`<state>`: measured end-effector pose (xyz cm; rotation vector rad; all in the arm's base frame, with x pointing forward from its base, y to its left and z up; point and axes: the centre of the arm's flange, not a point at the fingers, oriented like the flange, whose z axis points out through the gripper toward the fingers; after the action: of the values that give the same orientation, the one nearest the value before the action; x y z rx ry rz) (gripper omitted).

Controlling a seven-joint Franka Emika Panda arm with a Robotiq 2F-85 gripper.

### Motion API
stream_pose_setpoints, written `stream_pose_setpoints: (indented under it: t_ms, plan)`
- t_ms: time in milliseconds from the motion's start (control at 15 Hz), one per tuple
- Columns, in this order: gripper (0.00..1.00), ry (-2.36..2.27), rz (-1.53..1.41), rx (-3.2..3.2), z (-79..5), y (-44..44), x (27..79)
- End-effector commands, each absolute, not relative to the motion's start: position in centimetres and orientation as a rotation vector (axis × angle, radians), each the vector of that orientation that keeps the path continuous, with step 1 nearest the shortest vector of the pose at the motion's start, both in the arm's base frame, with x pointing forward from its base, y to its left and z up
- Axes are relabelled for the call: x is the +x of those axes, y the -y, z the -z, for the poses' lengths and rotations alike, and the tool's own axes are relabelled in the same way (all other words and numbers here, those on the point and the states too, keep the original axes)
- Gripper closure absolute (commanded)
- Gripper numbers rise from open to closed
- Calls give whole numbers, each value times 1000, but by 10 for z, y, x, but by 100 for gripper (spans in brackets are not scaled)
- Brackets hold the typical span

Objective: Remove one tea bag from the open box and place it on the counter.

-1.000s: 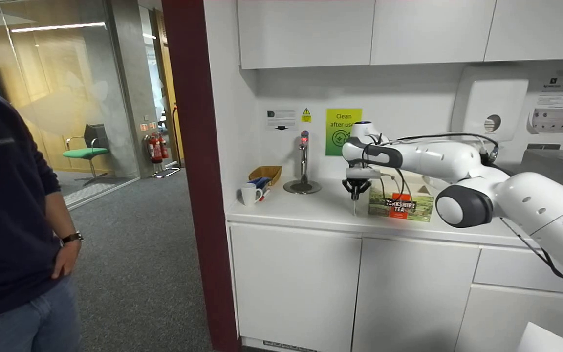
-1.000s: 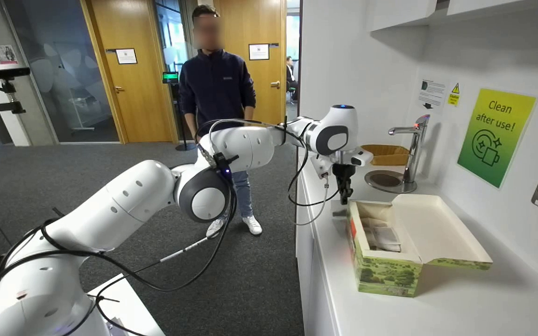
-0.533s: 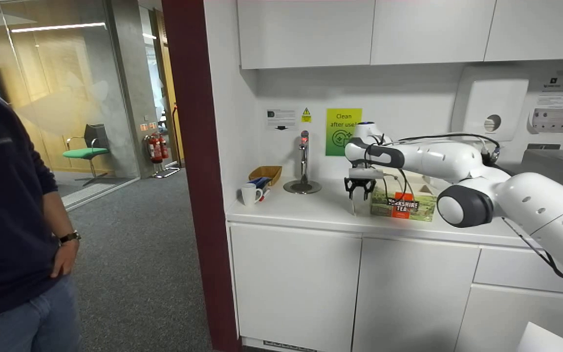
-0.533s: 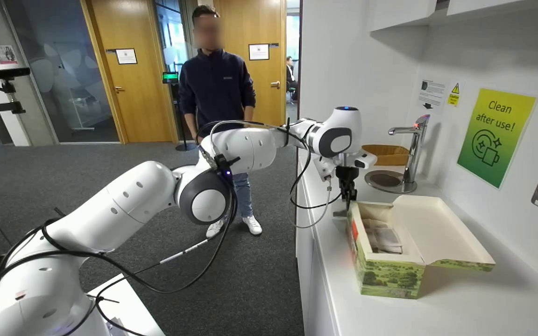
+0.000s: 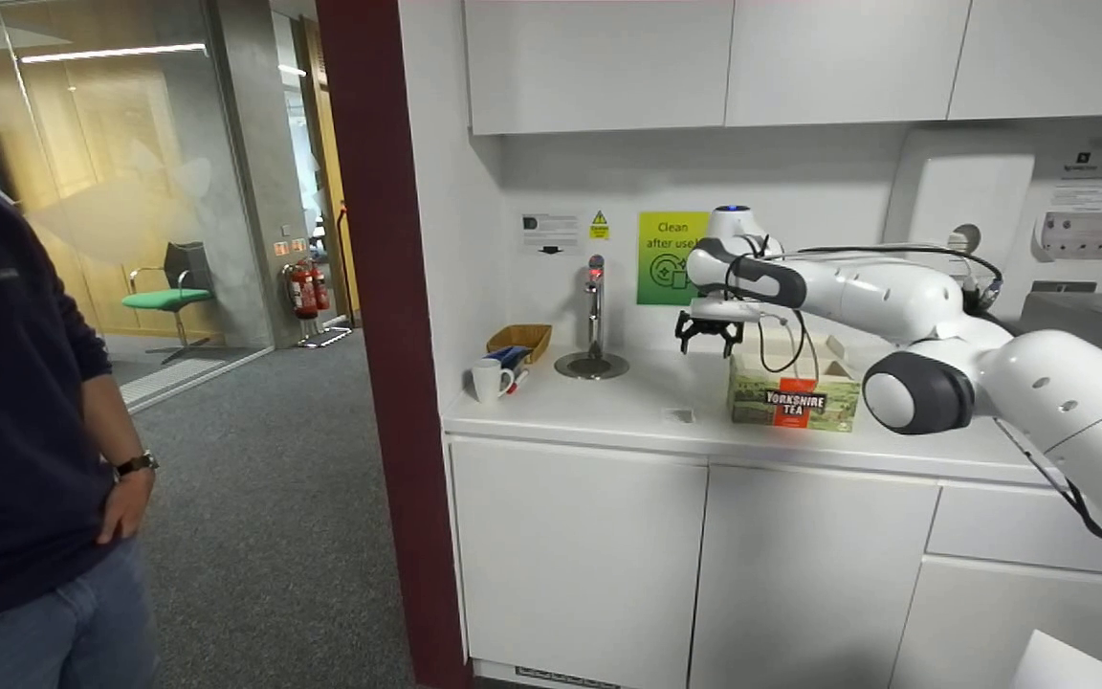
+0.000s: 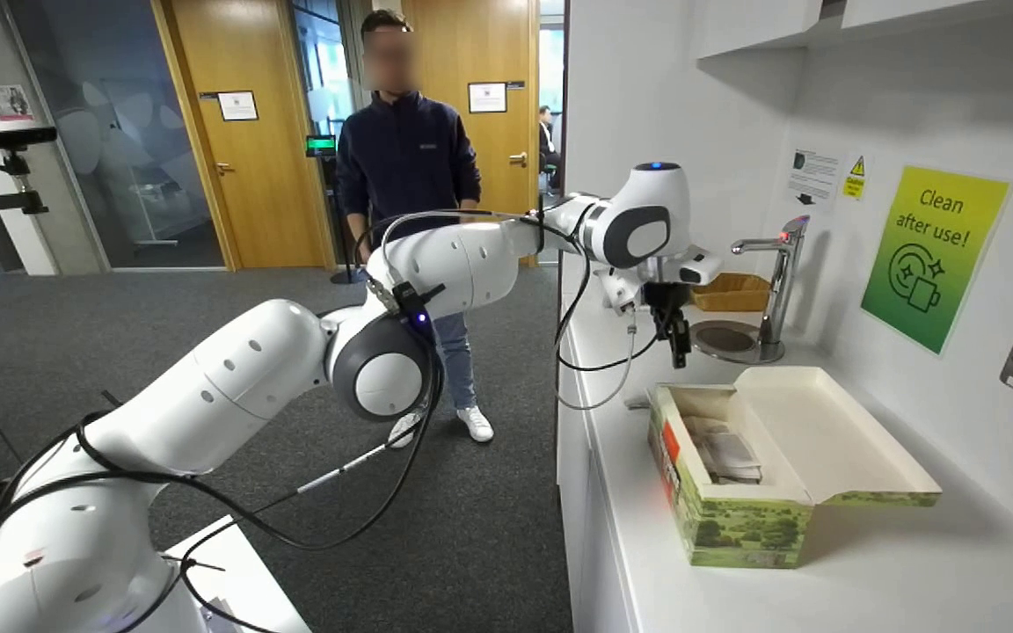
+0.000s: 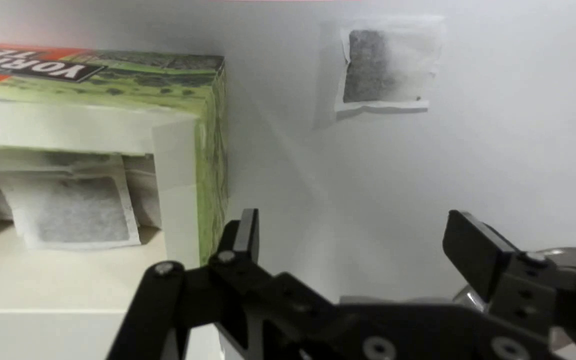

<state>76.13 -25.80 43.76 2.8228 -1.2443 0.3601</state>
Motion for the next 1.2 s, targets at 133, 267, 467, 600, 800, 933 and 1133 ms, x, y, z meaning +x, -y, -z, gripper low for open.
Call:
stream_pose_setpoints:
  t_ms: [133,267,467,600,800,933,1133]
  plan:
    - [0,1188,-390,2915,-511,256,737]
    - [0,1146,-334,2961,-524,255,711]
    - [0,1101,-285,2986,-533,260,676]
    - [0,1084,-237,2981,-531,266,659]
    - [0,1011,-109,2977,-514,267,635]
    - [0,952,-37,2984,-507,265,626]
    - [0,884,-19,2980,-506,261,620]
